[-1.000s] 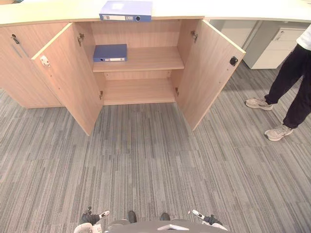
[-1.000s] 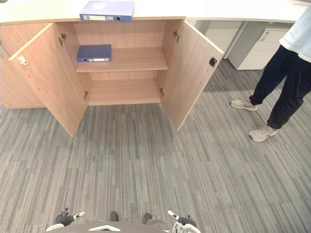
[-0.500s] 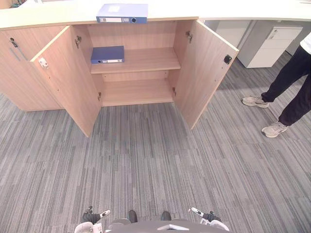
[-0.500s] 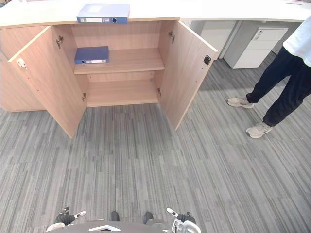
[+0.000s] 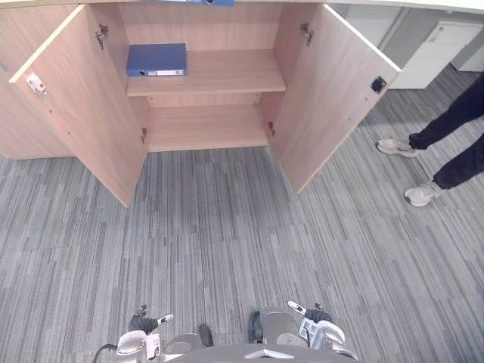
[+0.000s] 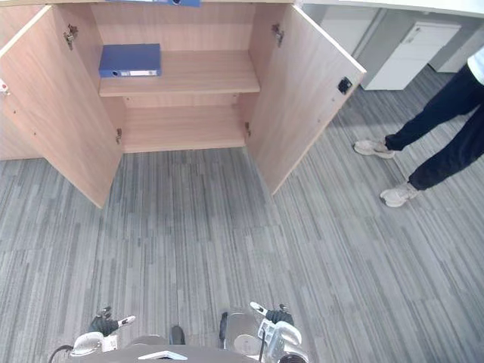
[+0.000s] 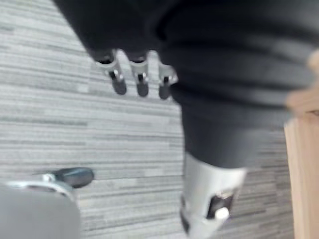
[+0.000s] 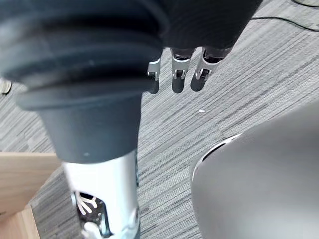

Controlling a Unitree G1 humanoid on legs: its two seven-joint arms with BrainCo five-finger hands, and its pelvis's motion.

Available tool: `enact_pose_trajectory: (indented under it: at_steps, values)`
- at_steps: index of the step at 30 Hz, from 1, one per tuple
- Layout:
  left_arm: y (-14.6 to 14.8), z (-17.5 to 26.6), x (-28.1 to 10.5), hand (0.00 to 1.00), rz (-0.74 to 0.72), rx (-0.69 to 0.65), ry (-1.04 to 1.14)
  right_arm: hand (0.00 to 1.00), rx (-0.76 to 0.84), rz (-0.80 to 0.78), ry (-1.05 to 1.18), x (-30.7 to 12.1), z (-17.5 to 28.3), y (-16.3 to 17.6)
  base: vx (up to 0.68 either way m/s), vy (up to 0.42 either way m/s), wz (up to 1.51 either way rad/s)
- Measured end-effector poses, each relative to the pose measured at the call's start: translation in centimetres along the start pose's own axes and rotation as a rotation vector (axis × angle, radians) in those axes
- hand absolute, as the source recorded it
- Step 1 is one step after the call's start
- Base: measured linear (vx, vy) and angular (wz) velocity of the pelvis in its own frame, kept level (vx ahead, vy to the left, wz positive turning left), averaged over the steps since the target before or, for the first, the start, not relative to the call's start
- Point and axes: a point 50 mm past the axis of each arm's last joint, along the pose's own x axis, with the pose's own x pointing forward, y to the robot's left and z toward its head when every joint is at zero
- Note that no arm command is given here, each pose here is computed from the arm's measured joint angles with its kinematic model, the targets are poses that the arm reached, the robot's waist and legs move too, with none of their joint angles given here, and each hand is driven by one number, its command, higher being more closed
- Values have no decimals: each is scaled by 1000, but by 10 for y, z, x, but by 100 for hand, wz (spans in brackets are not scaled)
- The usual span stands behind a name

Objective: Walk over to the cabinet, pick up the folder, carry it to the office cabinet, place the folder inside the office cabinet, then close the office cabinet door

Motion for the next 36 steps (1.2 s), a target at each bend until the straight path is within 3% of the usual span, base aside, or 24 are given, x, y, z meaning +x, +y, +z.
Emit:
enact_pose_trajectory:
  at_steps: [6,13,20,27,36]
  values:
    - [-12,-3,-2,0,-32,-21,9,0,18,-20,-21,-1,0,-8,410,-143,53]
    - [-19,7,-3,0,-1,-200,-37,0,22,-23,-44,-3,2,-12,451,-237,10]
    - [-20,24,-1,0,-8,-191,-102,0,73,-29,-28,-6,-6,-10,394,-32,-27]
    - [-11,21,1,0,-1,-129,-86,0,66,-36,72,-8,-28,-7,420,272,-42]
    - [-9,3,0,0,-8,-63,-10,0,15,0,7,-3,-7,0,382,134,-4]
